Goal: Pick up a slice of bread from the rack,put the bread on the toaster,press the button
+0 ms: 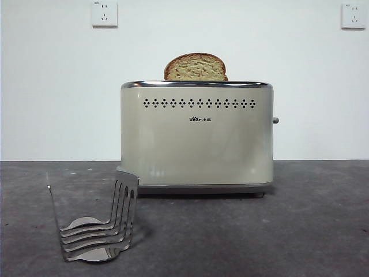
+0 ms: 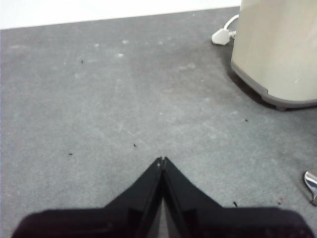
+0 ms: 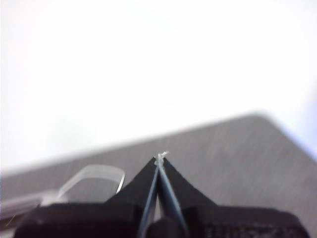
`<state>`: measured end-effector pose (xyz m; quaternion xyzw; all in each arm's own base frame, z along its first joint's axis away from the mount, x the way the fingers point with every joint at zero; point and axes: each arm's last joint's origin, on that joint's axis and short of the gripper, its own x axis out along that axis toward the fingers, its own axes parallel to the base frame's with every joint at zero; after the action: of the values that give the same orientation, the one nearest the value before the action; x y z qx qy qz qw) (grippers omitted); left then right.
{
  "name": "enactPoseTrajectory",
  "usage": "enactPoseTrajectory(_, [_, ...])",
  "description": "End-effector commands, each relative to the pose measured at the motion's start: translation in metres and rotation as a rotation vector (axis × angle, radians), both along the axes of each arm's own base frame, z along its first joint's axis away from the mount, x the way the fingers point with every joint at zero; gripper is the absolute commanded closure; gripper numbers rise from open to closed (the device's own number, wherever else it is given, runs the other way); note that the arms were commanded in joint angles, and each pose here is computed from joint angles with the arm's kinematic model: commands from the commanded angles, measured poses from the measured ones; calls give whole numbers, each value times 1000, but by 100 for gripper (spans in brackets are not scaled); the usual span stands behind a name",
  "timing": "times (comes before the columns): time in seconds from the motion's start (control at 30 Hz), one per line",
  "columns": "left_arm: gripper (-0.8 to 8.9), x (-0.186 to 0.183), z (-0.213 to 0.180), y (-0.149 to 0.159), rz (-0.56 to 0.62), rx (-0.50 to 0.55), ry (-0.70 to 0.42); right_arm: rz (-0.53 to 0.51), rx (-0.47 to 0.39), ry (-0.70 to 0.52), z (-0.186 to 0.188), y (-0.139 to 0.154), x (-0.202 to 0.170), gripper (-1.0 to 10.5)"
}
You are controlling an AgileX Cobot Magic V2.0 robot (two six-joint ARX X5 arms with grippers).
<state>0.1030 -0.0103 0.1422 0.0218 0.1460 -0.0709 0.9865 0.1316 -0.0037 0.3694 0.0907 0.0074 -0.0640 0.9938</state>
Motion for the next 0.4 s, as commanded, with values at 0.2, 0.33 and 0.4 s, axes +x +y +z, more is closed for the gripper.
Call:
enactPoseTrajectory(0.2, [816, 1, -6, 0, 6, -5, 44, -101, 2, 50, -176, -3, -28, 946])
enactPoseTrajectory(0.33, [816, 2, -8, 0, 6, -4, 62, -59, -2, 184, -216, -2, -34, 946])
enactPoseTrajectory(0.4, [816, 3, -8, 0, 6, -4, 65, -45, -71, 197, -219, -2, -36, 946])
